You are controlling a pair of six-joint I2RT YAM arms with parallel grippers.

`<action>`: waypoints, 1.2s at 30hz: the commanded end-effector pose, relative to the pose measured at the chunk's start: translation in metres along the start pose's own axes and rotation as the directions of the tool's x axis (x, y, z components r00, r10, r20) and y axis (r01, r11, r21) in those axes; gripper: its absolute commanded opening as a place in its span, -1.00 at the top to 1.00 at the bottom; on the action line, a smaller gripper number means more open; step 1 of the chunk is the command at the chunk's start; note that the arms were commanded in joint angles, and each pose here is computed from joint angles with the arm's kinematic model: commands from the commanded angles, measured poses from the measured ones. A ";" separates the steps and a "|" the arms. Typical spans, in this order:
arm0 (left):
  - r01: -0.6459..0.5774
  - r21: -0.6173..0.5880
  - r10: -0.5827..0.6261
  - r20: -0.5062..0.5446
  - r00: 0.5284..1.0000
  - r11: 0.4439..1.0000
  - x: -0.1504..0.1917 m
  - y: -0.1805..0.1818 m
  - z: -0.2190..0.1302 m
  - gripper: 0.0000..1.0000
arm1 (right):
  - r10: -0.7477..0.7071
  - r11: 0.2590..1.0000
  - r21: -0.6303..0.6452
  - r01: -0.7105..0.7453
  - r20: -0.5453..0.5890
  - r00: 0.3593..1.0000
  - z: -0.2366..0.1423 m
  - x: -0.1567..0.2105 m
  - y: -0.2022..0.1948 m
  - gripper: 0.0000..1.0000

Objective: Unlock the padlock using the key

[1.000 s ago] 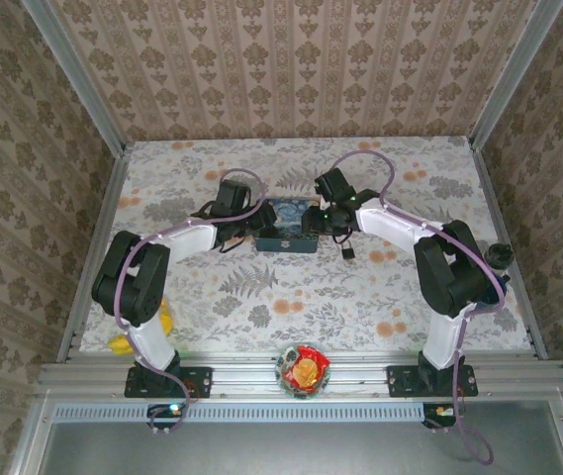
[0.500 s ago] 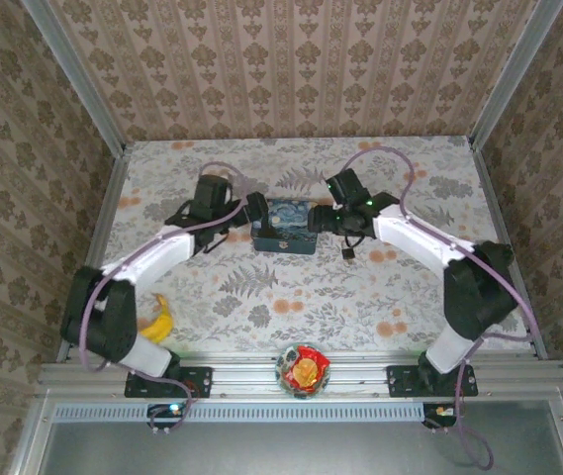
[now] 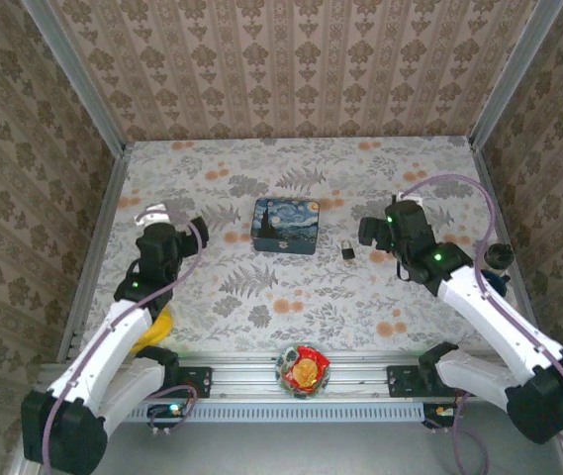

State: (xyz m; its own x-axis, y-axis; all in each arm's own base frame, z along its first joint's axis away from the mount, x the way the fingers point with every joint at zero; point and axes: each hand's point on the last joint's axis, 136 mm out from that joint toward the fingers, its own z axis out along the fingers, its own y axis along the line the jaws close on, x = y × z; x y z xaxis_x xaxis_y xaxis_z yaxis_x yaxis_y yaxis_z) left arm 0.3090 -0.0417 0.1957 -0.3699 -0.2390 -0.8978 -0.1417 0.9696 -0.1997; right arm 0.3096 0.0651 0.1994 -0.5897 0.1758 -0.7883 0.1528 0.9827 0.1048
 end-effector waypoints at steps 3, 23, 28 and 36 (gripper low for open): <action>-0.063 -0.101 0.082 0.197 0.977 0.993 -0.020 0.027 -0.010 -1.00 | -0.012 0.984 0.179 -0.019 0.172 0.985 -0.009 -0.015 -0.043 -1.00; -0.313 -0.068 0.320 0.275 0.907 0.947 0.006 0.048 0.035 -1.00 | -0.166 0.970 0.226 0.090 0.343 0.924 0.022 -0.005 -0.064 -1.00; -0.340 -0.030 0.333 0.294 0.896 0.940 0.007 0.042 0.046 -1.00 | -0.129 0.980 0.189 0.058 0.388 0.913 0.024 -0.004 -0.070 -1.00; -0.351 0.013 0.336 0.266 0.904 0.936 0.020 0.038 0.072 -1.00 | -0.118 0.986 0.160 0.053 0.428 0.896 0.028 0.002 -0.078 -1.00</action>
State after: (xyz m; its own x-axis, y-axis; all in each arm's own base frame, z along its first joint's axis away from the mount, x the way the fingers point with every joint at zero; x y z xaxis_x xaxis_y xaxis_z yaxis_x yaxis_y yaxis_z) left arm 0.3514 0.0008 0.1202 -0.2279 0.1083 -0.9676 -0.0263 0.9927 0.1173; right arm 0.3154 -0.0160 0.1595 -0.2849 0.0147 -0.9584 0.2711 0.9603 -0.0658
